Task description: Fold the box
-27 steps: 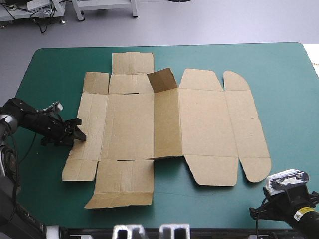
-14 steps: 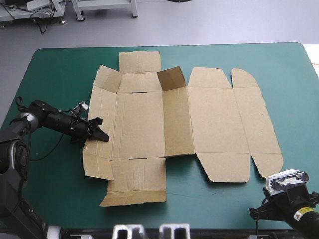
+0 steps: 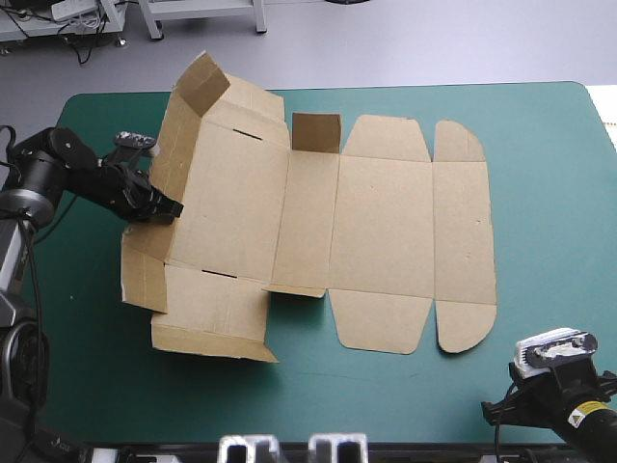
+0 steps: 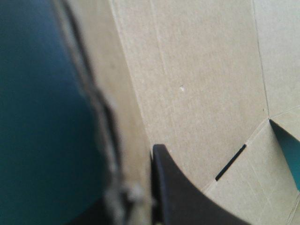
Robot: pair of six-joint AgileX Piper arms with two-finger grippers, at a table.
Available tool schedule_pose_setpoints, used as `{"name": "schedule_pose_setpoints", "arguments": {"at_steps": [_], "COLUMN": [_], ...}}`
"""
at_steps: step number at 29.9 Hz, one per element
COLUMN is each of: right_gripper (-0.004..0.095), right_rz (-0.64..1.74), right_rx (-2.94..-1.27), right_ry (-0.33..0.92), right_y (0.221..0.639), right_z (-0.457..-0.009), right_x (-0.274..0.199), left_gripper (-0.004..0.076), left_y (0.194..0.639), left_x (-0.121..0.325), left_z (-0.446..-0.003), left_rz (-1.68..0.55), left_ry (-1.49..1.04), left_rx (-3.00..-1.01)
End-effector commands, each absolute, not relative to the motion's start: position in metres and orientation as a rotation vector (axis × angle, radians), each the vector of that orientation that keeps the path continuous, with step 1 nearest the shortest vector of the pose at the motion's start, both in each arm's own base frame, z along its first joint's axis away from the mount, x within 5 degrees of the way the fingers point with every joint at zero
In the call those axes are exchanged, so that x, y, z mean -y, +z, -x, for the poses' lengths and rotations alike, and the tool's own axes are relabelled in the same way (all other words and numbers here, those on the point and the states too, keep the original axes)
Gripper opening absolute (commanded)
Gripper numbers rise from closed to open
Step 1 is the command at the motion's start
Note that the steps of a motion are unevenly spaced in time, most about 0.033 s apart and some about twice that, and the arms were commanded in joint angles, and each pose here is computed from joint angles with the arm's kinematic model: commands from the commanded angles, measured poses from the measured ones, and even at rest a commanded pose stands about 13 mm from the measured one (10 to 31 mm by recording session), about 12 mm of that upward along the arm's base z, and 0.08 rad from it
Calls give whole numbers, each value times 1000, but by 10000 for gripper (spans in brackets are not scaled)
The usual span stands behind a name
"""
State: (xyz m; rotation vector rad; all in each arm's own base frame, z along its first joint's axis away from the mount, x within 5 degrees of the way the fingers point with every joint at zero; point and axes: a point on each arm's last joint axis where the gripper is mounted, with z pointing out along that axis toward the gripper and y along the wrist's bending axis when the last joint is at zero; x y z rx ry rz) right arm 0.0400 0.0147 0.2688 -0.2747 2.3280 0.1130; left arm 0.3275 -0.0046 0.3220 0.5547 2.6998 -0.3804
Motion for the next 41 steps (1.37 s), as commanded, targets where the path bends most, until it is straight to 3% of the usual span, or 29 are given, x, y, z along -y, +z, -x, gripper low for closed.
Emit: {"name": "schedule_pose_setpoints", "arguments": {"at_steps": [1,10,14,23,30,41], "right_gripper": [-24,-24,-24,-24,-23,-23], "right_rz": [263,267,267,272,337,283], "right_rx": [-2259,-2259,-2259,-2257,-2201,-1979], "right_ry": [126,124,124,121,102,176], "right_y": [279,279,279,279,291,385], "right_z": [-44,-44,-44,-45,-43,-38], "right_x": [-16,-16,-16,-16,-17,-22], "left_gripper": [-11,-11,-11,-11,-11,-11], "left_y": [371,397,405,424,426,383], "left_x": [27,100,140,203,223,248], "left_z": [-308,-304,-298,-282,-267,-249], "left_rz": [-776,-1139,-1326,-1477,-1492,-1344], "left_ry": [-170,182,342,578,551,792], "left_rx": [-2599,-2285,-2033,-1549,-1475,-1352]}}
